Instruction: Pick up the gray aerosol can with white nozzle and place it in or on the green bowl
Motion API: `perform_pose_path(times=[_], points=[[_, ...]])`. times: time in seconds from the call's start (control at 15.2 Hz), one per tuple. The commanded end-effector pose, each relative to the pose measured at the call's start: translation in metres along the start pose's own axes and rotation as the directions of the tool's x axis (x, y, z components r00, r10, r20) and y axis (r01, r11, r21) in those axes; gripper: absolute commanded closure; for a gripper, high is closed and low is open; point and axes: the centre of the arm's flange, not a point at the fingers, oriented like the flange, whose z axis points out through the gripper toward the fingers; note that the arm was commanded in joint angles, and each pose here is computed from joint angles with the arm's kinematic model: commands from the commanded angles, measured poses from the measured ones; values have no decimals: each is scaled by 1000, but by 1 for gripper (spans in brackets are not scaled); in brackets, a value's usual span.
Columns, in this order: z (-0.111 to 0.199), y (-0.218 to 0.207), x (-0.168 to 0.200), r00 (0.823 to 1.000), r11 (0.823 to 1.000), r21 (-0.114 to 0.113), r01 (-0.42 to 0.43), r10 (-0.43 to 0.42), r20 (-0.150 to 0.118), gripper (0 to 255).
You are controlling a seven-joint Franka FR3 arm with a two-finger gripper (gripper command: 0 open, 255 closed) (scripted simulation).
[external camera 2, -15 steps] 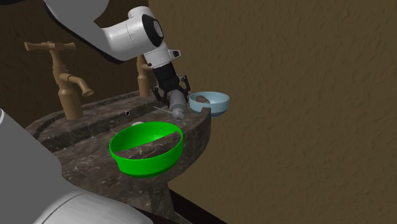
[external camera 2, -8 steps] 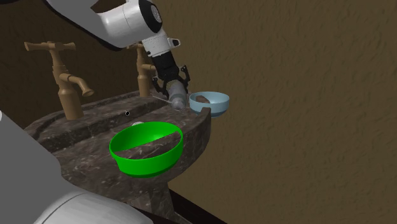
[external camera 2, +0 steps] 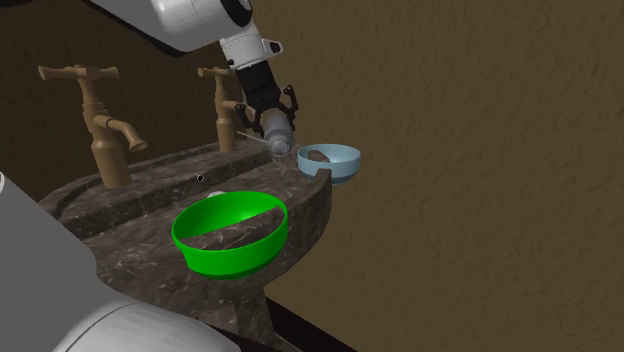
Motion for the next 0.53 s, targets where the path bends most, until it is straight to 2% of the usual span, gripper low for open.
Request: perform_pose_path(times=[0.0,0.07,0.46], points=[[-11,4,0,1000,1000,0,0,0,0,255],[-14,5,0,1000,1000,0,0,0,0,255],[-21,-17,-76,1000,1000,0,0,0,0,255]])
